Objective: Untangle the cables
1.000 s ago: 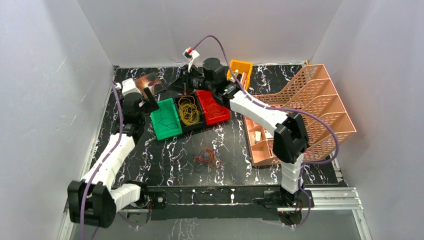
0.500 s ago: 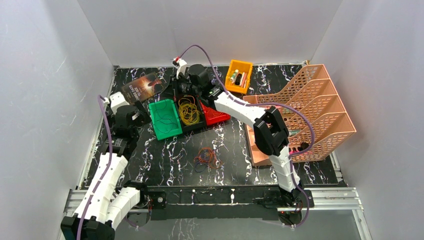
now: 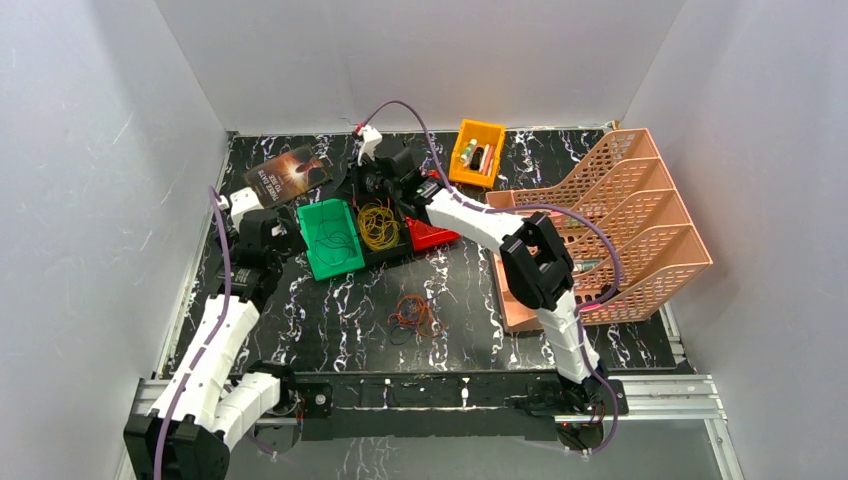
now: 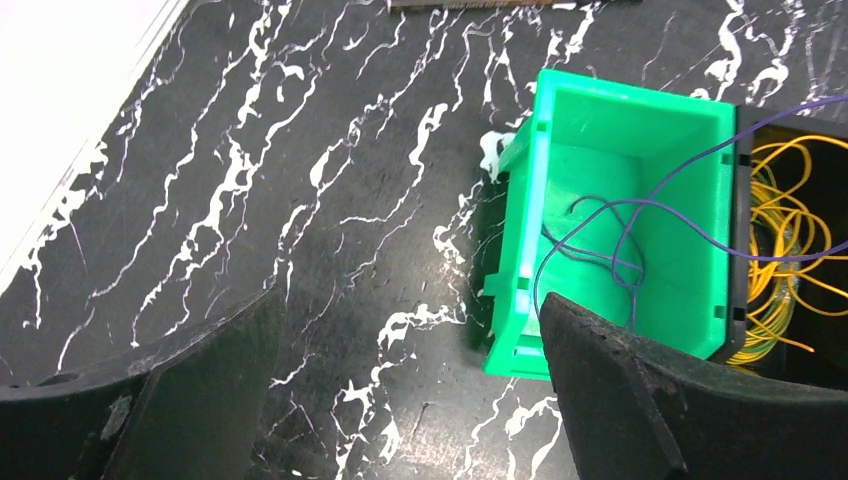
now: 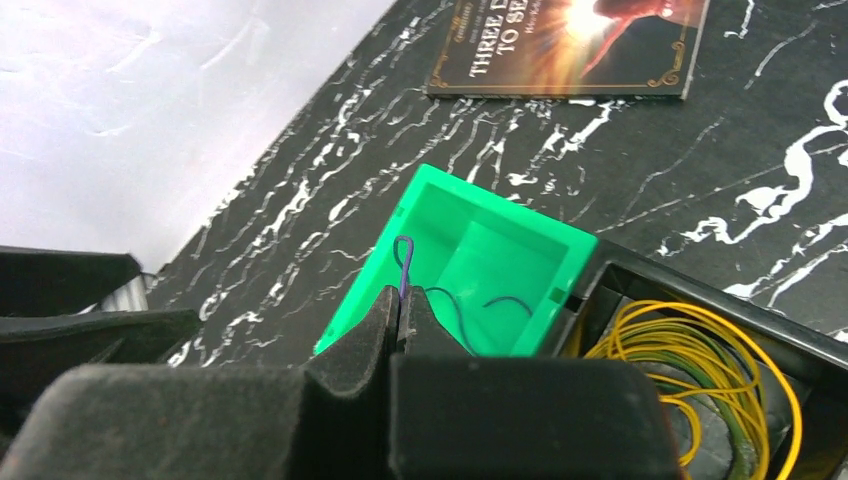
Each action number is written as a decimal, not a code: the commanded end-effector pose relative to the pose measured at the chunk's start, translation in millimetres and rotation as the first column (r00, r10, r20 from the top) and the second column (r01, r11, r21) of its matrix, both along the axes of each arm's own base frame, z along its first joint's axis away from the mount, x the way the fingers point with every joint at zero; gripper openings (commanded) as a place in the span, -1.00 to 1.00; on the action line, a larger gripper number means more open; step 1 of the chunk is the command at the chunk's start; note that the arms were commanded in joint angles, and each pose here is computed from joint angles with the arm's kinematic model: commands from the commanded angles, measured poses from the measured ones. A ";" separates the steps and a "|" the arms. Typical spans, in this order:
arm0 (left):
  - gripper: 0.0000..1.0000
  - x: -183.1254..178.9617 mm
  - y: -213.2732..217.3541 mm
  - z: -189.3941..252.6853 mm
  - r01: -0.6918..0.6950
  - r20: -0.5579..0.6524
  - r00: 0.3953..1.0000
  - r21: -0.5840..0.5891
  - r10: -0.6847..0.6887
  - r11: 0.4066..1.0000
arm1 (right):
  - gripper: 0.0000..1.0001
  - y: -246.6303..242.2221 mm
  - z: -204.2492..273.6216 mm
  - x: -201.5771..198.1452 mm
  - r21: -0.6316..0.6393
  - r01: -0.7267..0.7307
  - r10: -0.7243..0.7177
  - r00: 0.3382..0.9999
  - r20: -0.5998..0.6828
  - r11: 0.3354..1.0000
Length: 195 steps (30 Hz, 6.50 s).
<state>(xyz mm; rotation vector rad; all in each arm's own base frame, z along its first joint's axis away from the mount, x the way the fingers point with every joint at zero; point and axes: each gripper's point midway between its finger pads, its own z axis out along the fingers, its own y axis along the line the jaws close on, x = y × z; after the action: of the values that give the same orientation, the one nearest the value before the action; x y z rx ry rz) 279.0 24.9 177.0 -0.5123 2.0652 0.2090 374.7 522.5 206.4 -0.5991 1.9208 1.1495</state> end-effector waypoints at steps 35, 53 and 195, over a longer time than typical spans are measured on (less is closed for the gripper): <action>0.97 -9.3 -20.2 25.7 0.166 0.025 0.986 -0.027 -0.165 0.986 | 0.16 -14.0 22.7 -41.1 -0.260 -0.001 0.095 0.931 0.351 0.966; 0.97 -5.1 -79.8 14.1 0.418 0.038 0.907 -0.210 -0.420 0.884 | 0.25 -169.1 -0.1 -117.1 -0.403 0.124 -0.036 0.975 0.219 0.907; -0.74 -97.8 -348.9 -38.5 0.989 0.385 -0.105 0.140 -0.917 -0.055 | -1.00 -264.9 223.5 -209.8 0.091 -0.068 0.023 0.905 0.424 0.994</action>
<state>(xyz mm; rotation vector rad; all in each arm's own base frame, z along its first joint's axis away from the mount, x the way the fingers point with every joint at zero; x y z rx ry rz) 188.3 -323.8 147.4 0.9683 1.5025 -0.9563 166.8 273.0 368.3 -0.8519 1.6527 1.0718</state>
